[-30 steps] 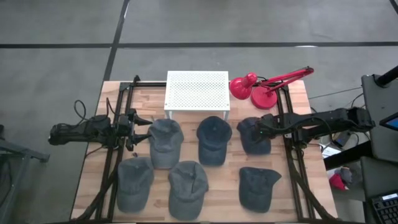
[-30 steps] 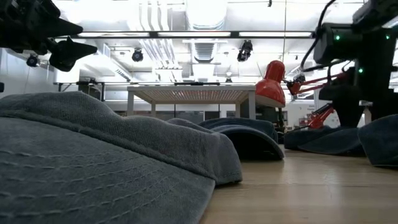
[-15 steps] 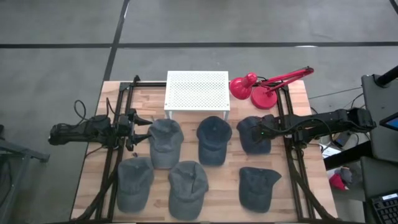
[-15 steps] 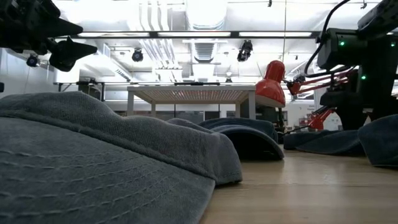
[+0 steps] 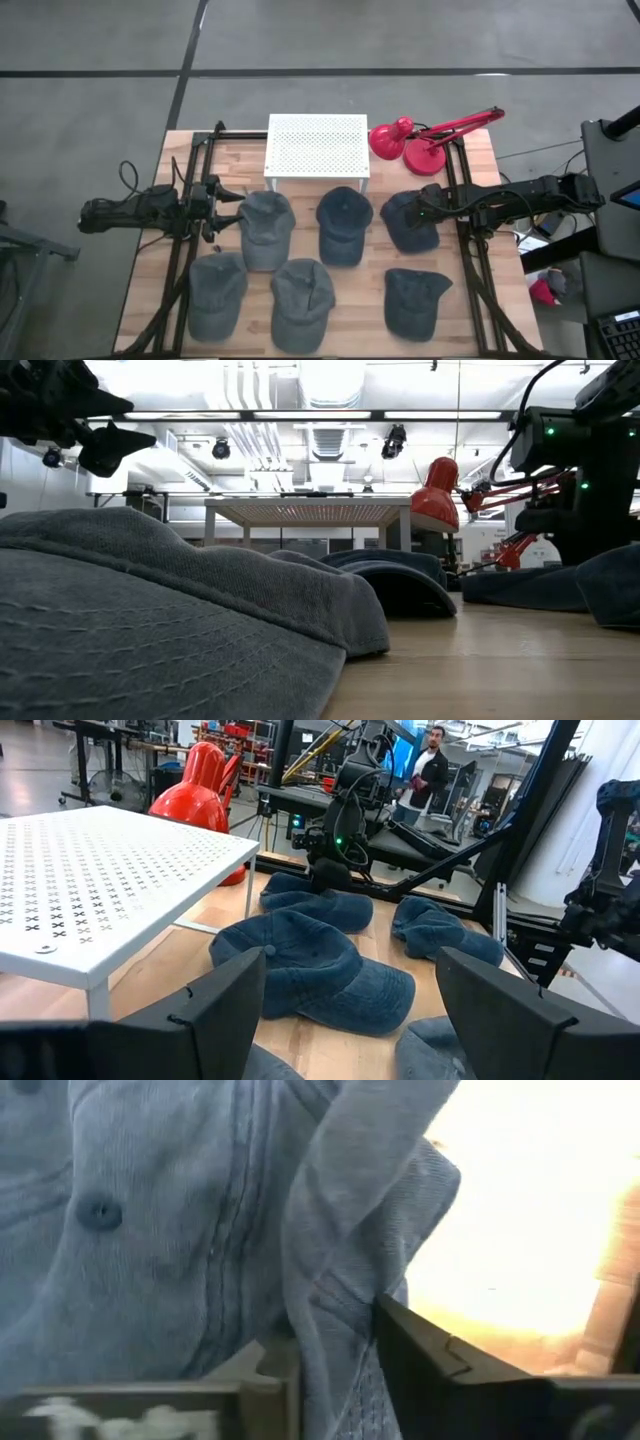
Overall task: Pick & Place hat
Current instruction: Put the top right dark blue cap on the shelf
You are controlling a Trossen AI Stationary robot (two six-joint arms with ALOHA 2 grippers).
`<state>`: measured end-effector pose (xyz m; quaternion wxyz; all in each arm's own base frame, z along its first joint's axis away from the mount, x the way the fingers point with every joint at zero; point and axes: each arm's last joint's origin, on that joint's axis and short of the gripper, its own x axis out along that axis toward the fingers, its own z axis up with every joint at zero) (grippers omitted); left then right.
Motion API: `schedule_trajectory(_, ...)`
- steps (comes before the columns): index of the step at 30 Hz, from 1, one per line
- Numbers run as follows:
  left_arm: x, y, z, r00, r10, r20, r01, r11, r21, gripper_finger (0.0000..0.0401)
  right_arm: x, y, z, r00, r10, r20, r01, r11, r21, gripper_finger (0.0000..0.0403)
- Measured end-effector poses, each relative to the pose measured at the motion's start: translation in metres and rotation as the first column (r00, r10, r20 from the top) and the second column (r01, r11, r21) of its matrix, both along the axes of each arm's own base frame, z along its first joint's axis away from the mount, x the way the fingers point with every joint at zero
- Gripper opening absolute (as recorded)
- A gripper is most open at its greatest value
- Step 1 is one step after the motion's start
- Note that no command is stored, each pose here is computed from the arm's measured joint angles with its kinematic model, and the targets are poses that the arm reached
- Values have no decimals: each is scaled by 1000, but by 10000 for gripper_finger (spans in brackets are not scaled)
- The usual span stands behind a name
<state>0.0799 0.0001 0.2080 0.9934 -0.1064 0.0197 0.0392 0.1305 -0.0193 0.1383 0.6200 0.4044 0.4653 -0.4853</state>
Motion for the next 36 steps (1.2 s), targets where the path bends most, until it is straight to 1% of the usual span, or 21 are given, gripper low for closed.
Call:
schedule_trajectory(5, 0, 0, 0, 1000, 0, 0, 0, 1000, -1, 296, -1, 0, 3, 1000, 0, 27, 0, 1000, 2, 44)
schedule_trajectory(9, 0, 0, 0, 1000, 0, 0, 0, 1000, -1, 296, 2, 1, 14, 996, 11, 88, -12, 1000, 15, 19)
schedule_trajectory(13, 0, 0, 0, 1000, 0, 0, 0, 1000, -1, 296, 6, 1, 32, 983, 24, 184, -26, 1000, 7, 15)
schedule_trajectory(16, 0, 0, 0, 1000, 0, 0, 0, 1000, -1, 296, 7, 1, 45, 967, 47, 249, -55, 998, 23, 15)
schedule_trajectory(18, 0, 0, 0, 1000, 0, 0, 0, 1000, -1, 296, 8, 2, 55, 956, 70, 284, -87, 995, 49, 15)
schedule_trajectory(20, 0, 0, 0, 1000, 0, 0, 0, 1000, -1, 296, 8, 4, 64, 939, 114, 324, -146, 986, 77, 14)
schedule_trajectory(23, 0, 0, 0, 1000, 0, 0, 0, 1000, -1, 296, 10, 7, 80, 898, 174, 405, -243, 962, 125, 14)
schedule_trajectory(25, 0, 0, 0, 1000, 0, 0, 0, 1000, -1, 296, 11, 9, 90, 871, 188, 454, -284, 947, 153, 14)
schedule_trajectory(28, 0, 0, 0, 1000, 0, 0, 0, 1000, 0, 296, 13, 10, 107, 827, 194, 528, -320, 934, 159, 14)
schedule_trajectory(30, 0, 0, 0, 1000, 0, 0, 0, 1000, 0, 296, 17, 10, 117, 787, 202, 583, -346, 927, 146, 14)
schedule_trajectory(33, 0, 0, 0, 1000, 0, 0, 0, 1000, 0, 296, 25, 10, 133, 702, 217, 678, -384, 917, 104, 13)
schedule_trajectory(36, 0, 0, 0, 1000, 0, 0, 0, 1000, 0, 296, 35, 9, 148, 583, 252, 773, -409, 913, 11, 13)
